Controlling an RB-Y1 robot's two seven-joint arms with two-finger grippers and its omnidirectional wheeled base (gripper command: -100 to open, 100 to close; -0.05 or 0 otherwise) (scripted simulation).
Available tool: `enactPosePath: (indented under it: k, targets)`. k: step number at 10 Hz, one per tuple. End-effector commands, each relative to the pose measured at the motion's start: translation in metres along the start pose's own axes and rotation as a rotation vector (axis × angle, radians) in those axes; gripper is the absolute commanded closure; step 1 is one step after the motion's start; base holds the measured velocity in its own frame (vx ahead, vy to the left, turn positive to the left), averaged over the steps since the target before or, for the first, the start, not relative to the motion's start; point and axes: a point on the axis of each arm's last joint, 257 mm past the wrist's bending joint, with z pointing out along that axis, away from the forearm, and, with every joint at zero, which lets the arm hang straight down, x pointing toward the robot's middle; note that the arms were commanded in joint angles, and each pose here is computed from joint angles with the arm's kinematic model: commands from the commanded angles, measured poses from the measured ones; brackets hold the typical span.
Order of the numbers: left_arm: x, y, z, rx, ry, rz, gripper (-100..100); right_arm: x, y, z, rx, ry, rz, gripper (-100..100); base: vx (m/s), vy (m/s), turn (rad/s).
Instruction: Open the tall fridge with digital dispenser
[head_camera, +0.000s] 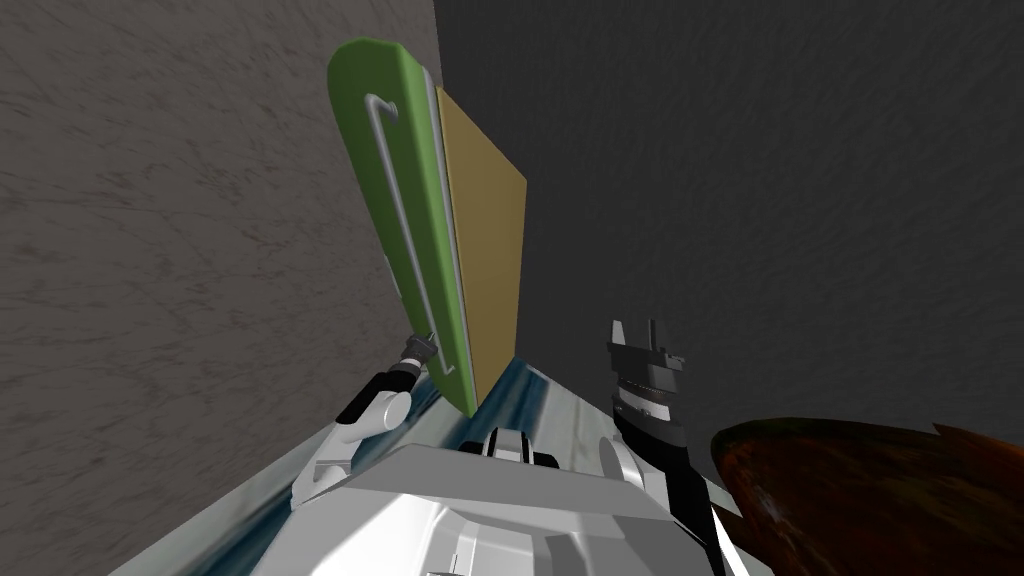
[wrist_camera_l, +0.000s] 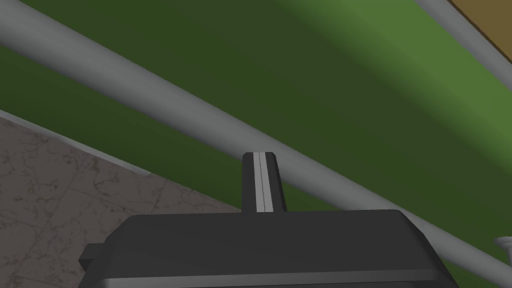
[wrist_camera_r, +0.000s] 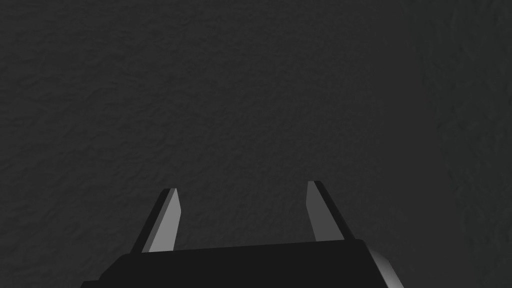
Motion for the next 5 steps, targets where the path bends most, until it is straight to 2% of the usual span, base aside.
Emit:
enactPosePath:
  k: [1,2,5]
  targets:
    - [-0.002,0.017,0.004,-0.037,0.002,-0.074,-100,0.0,0.0,0.0,0.0,0.0,0.0,0,0.001,0.103,-0.027]
    - [-0.001,0.026,0.003,-0.04,-0.01,-0.121,-100,0.0,0.0,0.0,0.0,0.0,0.0,0,0.013,0.091,-0.005]
    - [0.003,0.038,0.0,-0.04,-0.028,-0.186,-100,0.0,0.0,0.0,0.0,0.0,0.0,0,0.011,0.018,-0.005]
